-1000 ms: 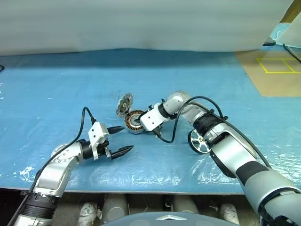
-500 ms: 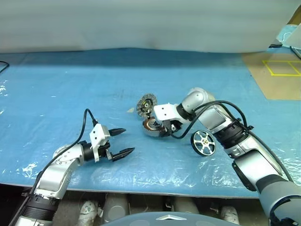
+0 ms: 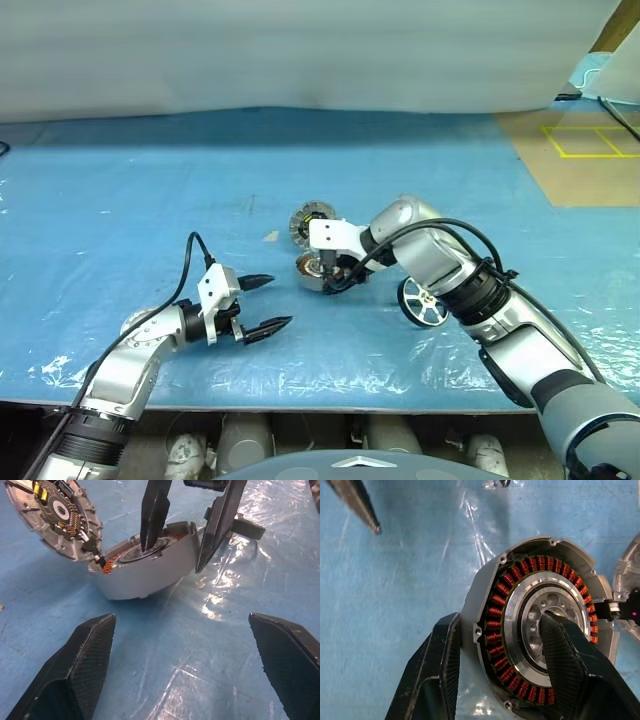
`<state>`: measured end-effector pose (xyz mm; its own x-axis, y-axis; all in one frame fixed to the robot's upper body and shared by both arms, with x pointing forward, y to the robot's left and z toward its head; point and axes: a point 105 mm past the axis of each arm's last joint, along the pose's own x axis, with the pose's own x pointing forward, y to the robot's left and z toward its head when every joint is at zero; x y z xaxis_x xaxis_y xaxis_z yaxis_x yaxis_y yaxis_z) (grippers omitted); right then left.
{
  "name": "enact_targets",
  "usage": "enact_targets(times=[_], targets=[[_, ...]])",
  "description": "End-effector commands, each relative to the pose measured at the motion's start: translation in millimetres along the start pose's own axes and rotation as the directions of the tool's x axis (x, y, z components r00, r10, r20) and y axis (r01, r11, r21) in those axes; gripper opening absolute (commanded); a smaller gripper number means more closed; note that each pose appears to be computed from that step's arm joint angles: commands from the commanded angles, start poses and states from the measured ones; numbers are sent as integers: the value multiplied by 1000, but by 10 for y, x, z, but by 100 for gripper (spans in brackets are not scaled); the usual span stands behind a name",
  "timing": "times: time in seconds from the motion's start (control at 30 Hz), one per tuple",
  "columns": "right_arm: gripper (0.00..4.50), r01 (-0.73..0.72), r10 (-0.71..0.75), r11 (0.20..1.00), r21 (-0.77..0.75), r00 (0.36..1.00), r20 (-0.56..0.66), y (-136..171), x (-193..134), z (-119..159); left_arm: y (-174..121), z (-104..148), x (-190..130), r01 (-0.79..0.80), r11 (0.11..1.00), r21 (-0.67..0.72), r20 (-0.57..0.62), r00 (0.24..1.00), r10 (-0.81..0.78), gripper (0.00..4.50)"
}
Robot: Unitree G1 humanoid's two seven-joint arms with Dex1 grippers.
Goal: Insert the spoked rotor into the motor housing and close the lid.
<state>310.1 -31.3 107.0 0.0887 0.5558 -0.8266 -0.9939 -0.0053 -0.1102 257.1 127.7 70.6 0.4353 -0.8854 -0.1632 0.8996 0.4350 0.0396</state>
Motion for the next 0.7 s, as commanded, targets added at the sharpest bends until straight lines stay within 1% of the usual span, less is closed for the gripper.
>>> enact_targets(times=[0.03,0.2,0.27,0.33,0.37,0.43,0.57,0.7], targets=[[200,-55,59,997,58,995,-76,114,249,-202,-5,43,-16,-6,1000,29,14,1000,6,450],[200,-54,54,999,6,995,-87,131,284,-231,-5,46,-18,-16,999,29,16,1000,16,450],[276,-54,54,999,-5,995,-83,131,290,-223,-7,47,-23,-18,999,29,16,1000,18,450],[330,-55,54,998,-13,995,-89,125,282,-219,0,49,-24,-21,999,30,16,1000,21,450],[370,-64,63,998,-12,994,-94,129,269,-217,7,50,-23,-22,999,30,16,1000,22,450],[434,-74,75,997,15,994,-75,113,228,-169,26,49,-24,-25,999,31,16,1000,25,450],[434,-58,59,996,65,998,-5,51,92,8,42,39,-26,-25,999,37,11,1000,25,450],[434,-54,54,997,62,999,5,43,-17,21,61,45,-10,-26,999,44,12,1000,26,450]])
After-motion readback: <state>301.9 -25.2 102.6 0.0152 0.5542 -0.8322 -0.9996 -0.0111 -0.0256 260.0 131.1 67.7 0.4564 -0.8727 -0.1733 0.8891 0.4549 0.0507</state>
